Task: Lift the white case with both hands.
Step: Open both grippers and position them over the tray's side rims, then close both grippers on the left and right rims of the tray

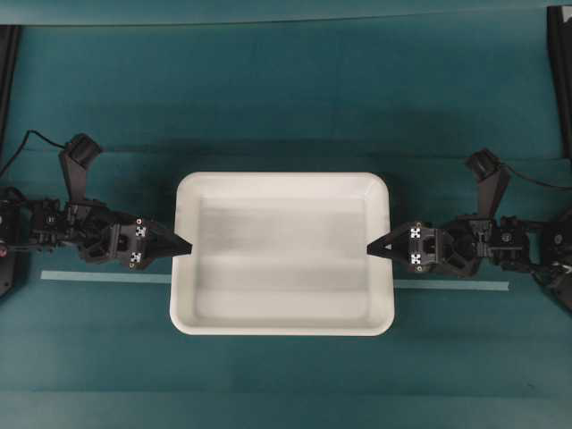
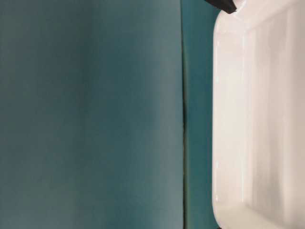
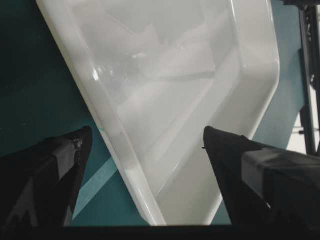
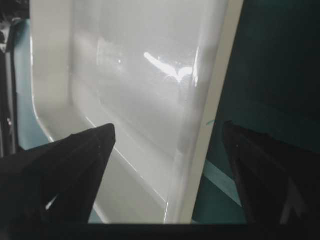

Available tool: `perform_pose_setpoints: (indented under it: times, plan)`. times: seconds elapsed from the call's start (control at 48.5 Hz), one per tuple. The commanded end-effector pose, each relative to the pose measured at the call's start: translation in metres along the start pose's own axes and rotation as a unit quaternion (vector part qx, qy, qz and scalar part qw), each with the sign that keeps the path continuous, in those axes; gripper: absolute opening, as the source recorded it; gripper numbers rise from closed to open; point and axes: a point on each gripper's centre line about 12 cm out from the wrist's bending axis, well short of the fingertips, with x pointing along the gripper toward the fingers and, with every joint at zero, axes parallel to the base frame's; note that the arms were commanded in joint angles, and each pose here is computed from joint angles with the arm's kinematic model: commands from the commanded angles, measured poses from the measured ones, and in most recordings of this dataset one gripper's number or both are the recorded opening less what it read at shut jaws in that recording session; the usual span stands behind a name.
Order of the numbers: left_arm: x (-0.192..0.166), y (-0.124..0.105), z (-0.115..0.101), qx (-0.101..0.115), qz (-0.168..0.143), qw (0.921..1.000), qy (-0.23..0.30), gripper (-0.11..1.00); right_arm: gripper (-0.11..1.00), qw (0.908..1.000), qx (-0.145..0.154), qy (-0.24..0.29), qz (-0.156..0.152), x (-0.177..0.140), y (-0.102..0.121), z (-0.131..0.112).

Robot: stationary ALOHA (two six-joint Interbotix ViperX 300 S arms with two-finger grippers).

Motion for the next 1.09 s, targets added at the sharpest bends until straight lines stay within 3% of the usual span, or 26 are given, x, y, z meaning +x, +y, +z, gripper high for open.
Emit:
perform_pose_setpoints:
  times: [0.0,0.124,0.289,0.372,0.495,0.578,0.64,1.073]
  plan:
    - [0.004,0.001,-0.001,0.003,0.003,1.0000,0.004,0.95,0.90,0.9999,0.004,-0.001,-0.010,0.004,-0.003,0.000]
    - [0.004,0.001,-0.001,0.003,0.005,1.0000,0.004,0.92,0.82,0.9993,0.023,-0.005,-0.031,0.005,-0.007,0.003]
    - [0.004,0.003,-0.002,0.003,0.019,0.9998,0.009,0.80,0.55,0.9982,0.029,-0.001,-0.052,0.006,-0.011,0.003]
    - [0.006,0.002,-0.002,0.004,0.029,0.9995,0.013,0.67,0.34,0.9974,0.033,0.000,-0.065,0.007,-0.012,0.004]
    - [0.011,-0.001,0.000,0.014,0.039,0.9990,0.017,0.41,0.13,0.9968,0.033,0.002,-0.073,0.010,-0.010,0.005]
    - [0.013,-0.002,0.000,0.021,0.046,0.9985,0.019,0.22,0.12,0.9970,0.032,0.004,-0.071,0.012,-0.007,0.004]
    - [0.014,-0.002,0.001,0.023,0.050,0.9983,0.021,0.14,0.12,0.9970,0.033,0.005,-0.071,0.013,-0.005,0.004]
    - [0.014,0.002,0.001,0.018,0.062,0.9977,0.022,0.13,0.12,0.9955,0.043,0.012,-0.084,0.014,-0.003,0.003]
